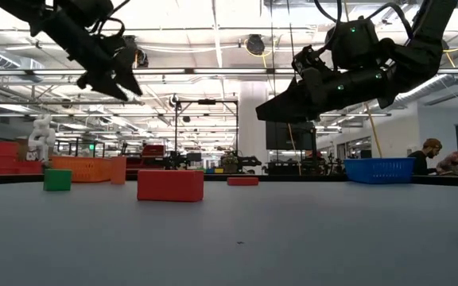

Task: Sort & place blocks by color
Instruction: Put the orange block into the orange bin

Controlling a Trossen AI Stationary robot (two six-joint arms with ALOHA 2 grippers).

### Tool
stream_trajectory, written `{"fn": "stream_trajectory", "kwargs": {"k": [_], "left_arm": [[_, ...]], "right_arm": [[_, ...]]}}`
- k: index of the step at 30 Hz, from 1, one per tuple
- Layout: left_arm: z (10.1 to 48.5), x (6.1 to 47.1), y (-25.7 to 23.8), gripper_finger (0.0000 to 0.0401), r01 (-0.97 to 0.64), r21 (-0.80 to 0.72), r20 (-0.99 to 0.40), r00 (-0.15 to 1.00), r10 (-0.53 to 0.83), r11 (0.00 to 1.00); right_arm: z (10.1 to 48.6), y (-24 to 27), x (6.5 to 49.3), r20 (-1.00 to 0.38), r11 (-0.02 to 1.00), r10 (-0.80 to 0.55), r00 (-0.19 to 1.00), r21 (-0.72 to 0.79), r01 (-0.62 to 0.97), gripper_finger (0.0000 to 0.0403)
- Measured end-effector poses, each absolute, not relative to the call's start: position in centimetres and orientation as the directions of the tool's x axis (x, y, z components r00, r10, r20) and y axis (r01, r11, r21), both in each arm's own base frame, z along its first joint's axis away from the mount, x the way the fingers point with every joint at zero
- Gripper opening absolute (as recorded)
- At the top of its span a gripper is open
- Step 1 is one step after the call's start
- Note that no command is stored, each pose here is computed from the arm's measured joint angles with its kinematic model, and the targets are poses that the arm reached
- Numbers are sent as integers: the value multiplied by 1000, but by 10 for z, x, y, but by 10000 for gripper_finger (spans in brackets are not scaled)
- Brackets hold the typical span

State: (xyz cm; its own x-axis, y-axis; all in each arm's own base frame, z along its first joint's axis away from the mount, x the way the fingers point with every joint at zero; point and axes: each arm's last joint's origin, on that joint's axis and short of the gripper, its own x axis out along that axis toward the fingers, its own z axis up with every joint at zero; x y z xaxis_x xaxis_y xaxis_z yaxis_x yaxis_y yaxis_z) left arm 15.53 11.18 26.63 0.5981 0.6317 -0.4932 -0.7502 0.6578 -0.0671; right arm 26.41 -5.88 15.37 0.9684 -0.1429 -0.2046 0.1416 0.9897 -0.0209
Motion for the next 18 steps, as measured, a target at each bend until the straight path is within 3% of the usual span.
{"fn": "stream_trajectory", "kwargs": {"k": [5,11,14,18], "left_arm": [[269,165,100,271,-617,-127,-474,726,499,777],[266,173,85,271,-530,-138,-500,767,403,837],[260,174,79,271,-516,-91,-551,739,388,852],[249,174,80,271,-644,30,-617,590,521,765]], "right_arm": [[154,-59,264,-205,990,-143,968,-21,142,281],[154,-59,264,-205,990,-143,968,-21,142,281],[154,-59,264,-205,990,-143,968,-21,142,281],[154,-59,264,-205,990,-143,968,-21,141,281]]}}
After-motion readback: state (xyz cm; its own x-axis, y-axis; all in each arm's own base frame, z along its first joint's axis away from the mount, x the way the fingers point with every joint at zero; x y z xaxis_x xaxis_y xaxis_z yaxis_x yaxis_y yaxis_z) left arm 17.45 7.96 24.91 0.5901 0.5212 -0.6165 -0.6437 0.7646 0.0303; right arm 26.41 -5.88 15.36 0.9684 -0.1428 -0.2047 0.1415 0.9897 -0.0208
